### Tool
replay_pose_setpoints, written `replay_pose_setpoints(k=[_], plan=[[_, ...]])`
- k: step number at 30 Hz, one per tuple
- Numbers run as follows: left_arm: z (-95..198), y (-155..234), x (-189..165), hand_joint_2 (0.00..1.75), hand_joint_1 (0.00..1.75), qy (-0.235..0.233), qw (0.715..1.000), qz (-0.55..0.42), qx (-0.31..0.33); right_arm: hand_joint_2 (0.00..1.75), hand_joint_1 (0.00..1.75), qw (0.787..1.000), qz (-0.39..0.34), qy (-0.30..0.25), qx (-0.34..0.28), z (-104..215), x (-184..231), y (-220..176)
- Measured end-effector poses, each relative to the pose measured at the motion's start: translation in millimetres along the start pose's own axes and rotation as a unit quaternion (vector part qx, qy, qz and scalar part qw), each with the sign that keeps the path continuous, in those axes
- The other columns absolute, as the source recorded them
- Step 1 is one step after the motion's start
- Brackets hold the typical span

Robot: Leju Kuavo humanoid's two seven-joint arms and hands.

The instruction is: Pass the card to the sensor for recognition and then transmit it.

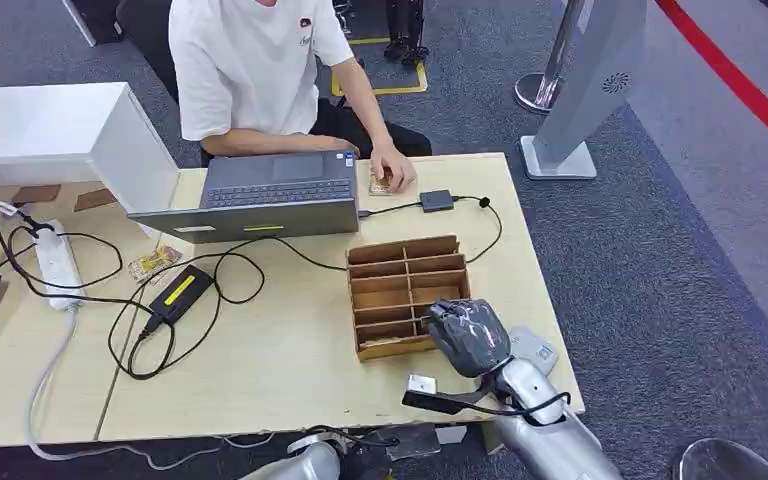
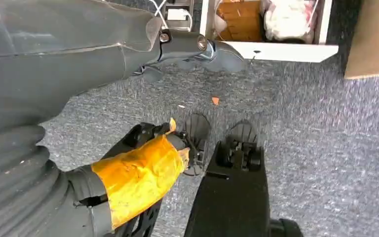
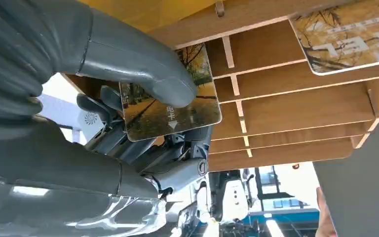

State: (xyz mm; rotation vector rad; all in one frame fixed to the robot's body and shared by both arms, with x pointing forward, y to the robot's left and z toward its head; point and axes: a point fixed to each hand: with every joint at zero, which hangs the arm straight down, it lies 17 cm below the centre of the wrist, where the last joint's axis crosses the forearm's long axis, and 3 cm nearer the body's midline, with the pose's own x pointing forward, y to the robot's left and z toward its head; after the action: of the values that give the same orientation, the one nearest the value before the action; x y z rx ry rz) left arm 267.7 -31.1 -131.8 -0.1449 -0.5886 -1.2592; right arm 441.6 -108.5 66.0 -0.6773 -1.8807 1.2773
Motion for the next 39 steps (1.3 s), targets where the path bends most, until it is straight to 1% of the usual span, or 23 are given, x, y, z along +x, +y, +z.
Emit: replay_pose_setpoints(k=[7, 10, 16, 24, 29, 34, 36, 37, 39], plan=[[0, -2, -4, 1.75, 0.00, 0.009, 1.000, -0.015, -0.004, 1.75, 1.75, 1.000, 0.001, -0.010, -0.003, -3, 3, -4], [1, -3, -5, 1.75, 0.00, 0.012, 1.000, -0.026, -0.007, 1.75, 1.75, 1.000, 0.006, -0.019, -0.014, -11, 5, -14], [2, -7, 0, 1.75, 0.00, 0.013, 0.999, -0.049, -0.014, 1.75, 1.75, 0.998, 0.014, -0.042, -0.037, -48, 10, -54], [4, -13, 7, 1.75, 0.00, 0.009, 0.997, -0.077, -0.026, 1.75, 1.75, 0.994, -0.058, -0.089, -0.009, -105, 33, -106], [5, -17, 13, 1.75, 0.00, 0.004, 0.995, -0.099, -0.031, 1.75, 1.75, 0.988, -0.094, -0.118, 0.016, -127, 51, -130], [6, -18, 16, 1.75, 0.00, 0.001, 0.994, -0.109, -0.031, 1.75, 1.75, 0.987, -0.089, -0.132, 0.011, -138, 58, -146], [6, -18, 16, 1.75, 0.00, 0.001, 0.993, -0.117, -0.032, 1.75, 1.75, 0.988, -0.088, -0.130, 0.000, -143, 61, -153], [6, -19, 17, 1.75, 0.00, 0.001, 0.992, -0.123, -0.033, 1.75, 1.75, 0.990, -0.071, -0.122, -0.017, -149, 61, -161], [7, -20, 20, 1.75, 0.00, 0.000, 0.990, -0.137, -0.032, 1.75, 1.75, 0.992, -0.015, -0.101, -0.074, -167, 67, -187]])
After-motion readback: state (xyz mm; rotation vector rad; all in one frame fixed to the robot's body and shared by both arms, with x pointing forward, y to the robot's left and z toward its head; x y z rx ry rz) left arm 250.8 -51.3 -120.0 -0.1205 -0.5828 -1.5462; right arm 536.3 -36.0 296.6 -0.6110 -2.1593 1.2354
